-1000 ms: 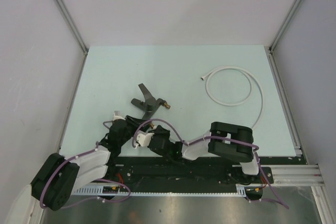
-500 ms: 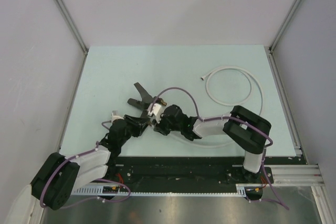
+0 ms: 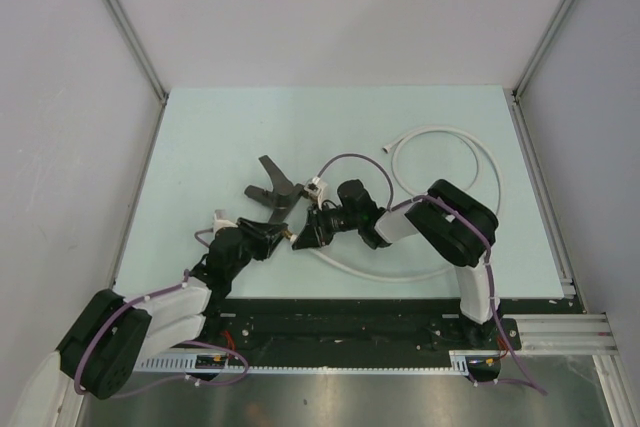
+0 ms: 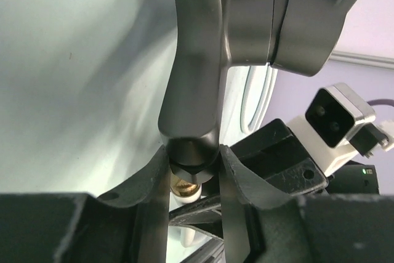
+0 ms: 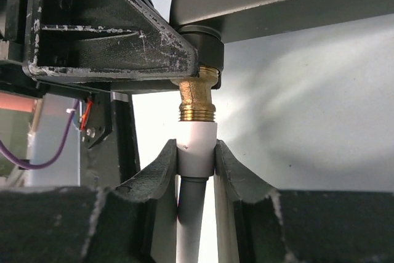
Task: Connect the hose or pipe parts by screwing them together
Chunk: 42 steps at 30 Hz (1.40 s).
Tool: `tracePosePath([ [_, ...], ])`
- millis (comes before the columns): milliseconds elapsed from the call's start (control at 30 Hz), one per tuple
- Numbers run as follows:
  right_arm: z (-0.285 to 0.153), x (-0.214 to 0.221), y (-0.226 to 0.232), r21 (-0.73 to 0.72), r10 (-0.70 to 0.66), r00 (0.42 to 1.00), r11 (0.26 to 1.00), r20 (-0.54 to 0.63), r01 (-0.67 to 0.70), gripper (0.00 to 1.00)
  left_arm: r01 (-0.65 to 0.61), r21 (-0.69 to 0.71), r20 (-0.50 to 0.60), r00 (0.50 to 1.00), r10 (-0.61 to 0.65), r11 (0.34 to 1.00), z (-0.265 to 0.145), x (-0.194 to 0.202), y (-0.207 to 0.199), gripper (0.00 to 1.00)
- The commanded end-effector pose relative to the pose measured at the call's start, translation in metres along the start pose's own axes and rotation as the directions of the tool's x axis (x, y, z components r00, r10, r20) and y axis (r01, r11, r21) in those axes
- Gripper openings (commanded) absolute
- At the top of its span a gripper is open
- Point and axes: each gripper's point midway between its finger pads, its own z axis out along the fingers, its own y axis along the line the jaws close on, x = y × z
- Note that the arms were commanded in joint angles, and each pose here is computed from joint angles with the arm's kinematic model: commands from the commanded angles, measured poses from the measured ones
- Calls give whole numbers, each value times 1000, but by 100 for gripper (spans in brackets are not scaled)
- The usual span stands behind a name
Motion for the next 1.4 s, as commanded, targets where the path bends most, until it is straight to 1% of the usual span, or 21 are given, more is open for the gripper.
tracePosePath([
  [0, 0, -39, 36, -130, -48, 989, 989, 137, 66, 17, -13, 24, -75, 997, 14, 1000, -13, 18, 14, 0],
  [33, 0, -38, 29, -89, -55, 989, 994, 140, 68, 27, -11, 23, -73, 997, 12, 1000, -13, 18, 14, 0],
  [100, -5, -41, 28, -45, -87, 986, 994, 144, 95, 36, -12, 19, -75, 997, 14, 1000, -12, 18, 15, 0],
  [133, -5, -35, 21, 9, -75, 991, 997, 115, 74, 49, -11, 16, -77, 997, 12, 1000, -12, 18, 16, 0],
  [200, -11, -41, 22, 75, -166, 980, 985, 112, 159, 57, -10, 10, -85, 996, 11, 1000, -11, 20, 15, 0],
  [233, -14, -37, 12, 155, -178, 980, 974, 87, 163, 68, -10, 10, -86, 996, 11, 1000, -11, 20, 15, 0],
  [333, -20, -39, 9, 293, -289, 956, 919, 49, 262, 87, -10, 8, -91, 996, 11, 1000, -10, 21, 13, 0],
  [400, -19, -38, 20, 339, -391, 920, 868, 13, 364, 88, -6, 6, -96, 995, 7, 1000, -10, 22, 13, 0],
  [433, -24, -40, 11, 429, -419, 908, 819, -9, 382, 89, -2, 3, -99, 995, 2, 1000, -10, 22, 14, 1],
  [500, -23, -37, 19, 477, -504, 862, 744, -59, 468, 88, 1, 1, -101, 995, -1, 1000, -10, 23, 14, 0],
  [533, -31, -42, 14, 550, -542, 836, 672, -90, 495, 88, 1, 4, -102, 995, -1, 1000, -10, 23, 13, 0],
  [567, -34, -43, 13, 579, -564, 818, 633, -112, 515, 88, 3, 4, -105, 994, -3, 1000, -10, 23, 13, 0],
  [600, -31, -38, 20, 579, -613, 774, 577, -159, 576, 87, 4, 3, -105, 994, -4, 1000, -10, 23, 13, 0],
  [633, -39, -41, 13, 639, -625, 756, 503, -195, 581, 87, 7, 2, -104, 995, -6, 1000, -10, 23, 13, 0],
  [700, -40, -38, 16, 658, -660, 708, 420, -251, 625, 86, 7, 8, -105, 994, -6, 1000, -10, 23, 11, 0],
  [733, -40, -36, 21, 661, -688, 663, 355, -294, 662, 86, 5, 4, -108, 994, -4, 1000, -10, 24, 13, 0],
  [833, -35, -28, 31, 642, -727, 586, 264, -358, 720, 84, 6, 6, -108, 994, -6, 1000, -10, 24, 12, 0],
  [933, -29, -22, 30, 640, -739, 549, 211, -390, 739, 81, 8, 5, -108, 994, -8, 1000, -9, 24, 11, 0],
  [1100, -17, -2, 24, 606, -745, 444, 67, -498, 793, 76, 8, 4, -111, 994, -8, 1000, -9, 24, 10, 0],
  [1167, -15, -1, 21, 622, -742, 439, 37, -507, 782, 74, 8, -1, -113, 994, -8, 1000, -8, 24, 11, 0],
  [1367, -10, 1, 17, 639, -741, 434, 8, -512, 769, 63, 7, -20, -122, 993, -9, 1000, -7, 26, 16, 0],
])
